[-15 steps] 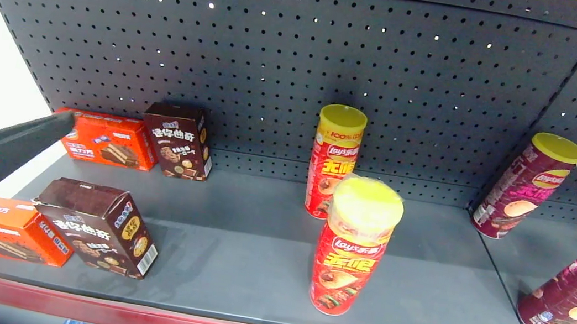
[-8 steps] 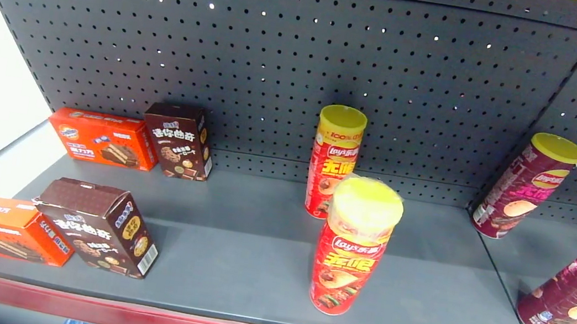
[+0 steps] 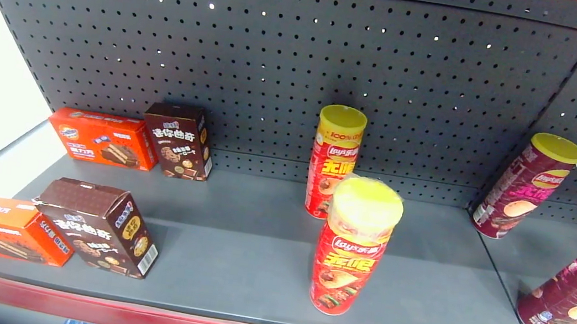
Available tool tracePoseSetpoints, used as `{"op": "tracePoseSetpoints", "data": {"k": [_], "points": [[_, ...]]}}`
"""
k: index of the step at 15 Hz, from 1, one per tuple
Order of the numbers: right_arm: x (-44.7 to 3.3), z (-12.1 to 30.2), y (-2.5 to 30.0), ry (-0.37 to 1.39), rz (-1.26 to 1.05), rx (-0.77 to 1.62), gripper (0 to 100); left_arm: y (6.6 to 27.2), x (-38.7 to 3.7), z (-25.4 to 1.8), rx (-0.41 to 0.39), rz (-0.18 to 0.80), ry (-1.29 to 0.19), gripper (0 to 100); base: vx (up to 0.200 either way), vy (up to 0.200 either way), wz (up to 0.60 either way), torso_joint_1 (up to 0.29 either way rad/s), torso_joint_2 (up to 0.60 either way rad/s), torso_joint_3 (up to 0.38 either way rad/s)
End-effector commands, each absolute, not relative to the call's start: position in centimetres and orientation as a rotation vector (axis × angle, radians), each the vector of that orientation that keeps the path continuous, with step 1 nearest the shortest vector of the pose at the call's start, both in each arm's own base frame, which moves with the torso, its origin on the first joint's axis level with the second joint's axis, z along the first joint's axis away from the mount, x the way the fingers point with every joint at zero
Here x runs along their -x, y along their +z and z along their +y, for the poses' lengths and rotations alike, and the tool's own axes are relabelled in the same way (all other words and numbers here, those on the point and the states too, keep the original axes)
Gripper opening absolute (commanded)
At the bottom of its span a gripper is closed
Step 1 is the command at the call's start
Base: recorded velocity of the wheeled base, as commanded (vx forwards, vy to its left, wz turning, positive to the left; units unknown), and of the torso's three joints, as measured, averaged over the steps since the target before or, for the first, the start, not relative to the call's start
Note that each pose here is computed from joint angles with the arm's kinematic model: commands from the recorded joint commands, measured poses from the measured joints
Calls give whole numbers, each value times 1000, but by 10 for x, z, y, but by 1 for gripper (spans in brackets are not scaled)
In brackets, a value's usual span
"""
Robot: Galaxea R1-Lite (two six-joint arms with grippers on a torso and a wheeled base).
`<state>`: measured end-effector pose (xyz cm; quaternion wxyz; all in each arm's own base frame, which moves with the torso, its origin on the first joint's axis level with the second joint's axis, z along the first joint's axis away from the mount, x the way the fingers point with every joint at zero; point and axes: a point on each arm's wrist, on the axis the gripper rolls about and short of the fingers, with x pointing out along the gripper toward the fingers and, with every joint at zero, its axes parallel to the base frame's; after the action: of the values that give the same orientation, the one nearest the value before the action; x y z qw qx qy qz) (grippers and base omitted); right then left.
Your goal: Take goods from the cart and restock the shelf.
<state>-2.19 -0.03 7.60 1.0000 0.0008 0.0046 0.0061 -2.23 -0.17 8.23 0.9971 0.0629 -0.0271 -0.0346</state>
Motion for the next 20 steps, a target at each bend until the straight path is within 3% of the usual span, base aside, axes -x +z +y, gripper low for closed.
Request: {"op": "tracePoseSetpoints", "data": {"k": [1,4,6,10,18,19,20], "points": [[22,0,76,12,9,-1,100,82,23,-2,-114,-67,-65,100,0,0,0,0,0,0],[22,0,76,12,9,-3,100,82,23,-1,-66,-65,-61,100,0,0,0,0,0,0],[22,0,76,12,11,-3,100,78,23,2,-31,-24,100,100,0,0,0,0,0,0],[22,0,76,12,9,-1,100,75,23,-1,-54,3,-72,100,0,0,0,0,0,0],[19,0,78,72,49,13,100,75,23,-1,-52,3,-68,100,0,0,0,0,0,0],[2,1,144,180,49,4,100,75,23,-1,-51,1,-68,100,0,0,0,0,0,0],[-27,5,191,198,84,-27,100,75,23,-1,-49,3,-68,100,0,0,0,0,0,0]]}}
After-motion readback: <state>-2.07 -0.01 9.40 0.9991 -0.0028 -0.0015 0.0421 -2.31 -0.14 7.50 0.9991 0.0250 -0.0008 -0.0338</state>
